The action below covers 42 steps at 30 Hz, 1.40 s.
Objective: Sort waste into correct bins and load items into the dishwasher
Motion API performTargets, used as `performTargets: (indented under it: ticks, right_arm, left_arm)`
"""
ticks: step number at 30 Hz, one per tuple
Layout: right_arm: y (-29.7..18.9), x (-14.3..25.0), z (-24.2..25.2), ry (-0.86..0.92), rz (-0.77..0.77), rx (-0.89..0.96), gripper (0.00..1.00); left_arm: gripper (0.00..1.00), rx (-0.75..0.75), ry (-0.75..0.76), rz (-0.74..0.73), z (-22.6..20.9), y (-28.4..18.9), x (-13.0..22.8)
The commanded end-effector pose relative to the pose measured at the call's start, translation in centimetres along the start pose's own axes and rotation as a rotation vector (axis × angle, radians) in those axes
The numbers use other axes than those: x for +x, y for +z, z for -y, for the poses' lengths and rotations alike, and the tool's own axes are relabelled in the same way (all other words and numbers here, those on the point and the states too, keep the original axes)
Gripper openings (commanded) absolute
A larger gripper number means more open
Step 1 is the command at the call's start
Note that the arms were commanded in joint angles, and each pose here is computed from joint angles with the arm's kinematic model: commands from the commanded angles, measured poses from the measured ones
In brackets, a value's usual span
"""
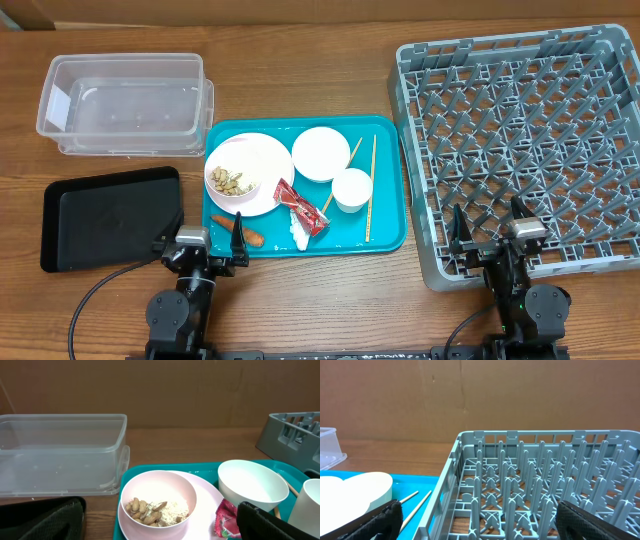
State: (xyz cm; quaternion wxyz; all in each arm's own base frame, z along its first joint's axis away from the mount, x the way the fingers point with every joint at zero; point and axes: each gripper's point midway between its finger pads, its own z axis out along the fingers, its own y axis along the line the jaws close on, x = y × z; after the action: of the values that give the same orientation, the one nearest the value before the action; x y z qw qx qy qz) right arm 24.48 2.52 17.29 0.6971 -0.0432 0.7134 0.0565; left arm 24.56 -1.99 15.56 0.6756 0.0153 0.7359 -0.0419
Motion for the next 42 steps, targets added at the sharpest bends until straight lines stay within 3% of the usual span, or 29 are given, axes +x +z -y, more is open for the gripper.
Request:
performTargets:
  ticks: [1,42]
  right_arm:
    - [0.01,0.12,-0.08,-0.001,0.006,-0.003,1.00]
    - [0.01,0.08,-0.08,-0.002,0.008,-0.003,1.00]
  left_arm:
    - [1.00,-0.012,0.026,0.007,-0.26,-0.03,-0.03]
    - [1.00,-0.038,0.026,0.012,-0.70,-0.04,-0.17]
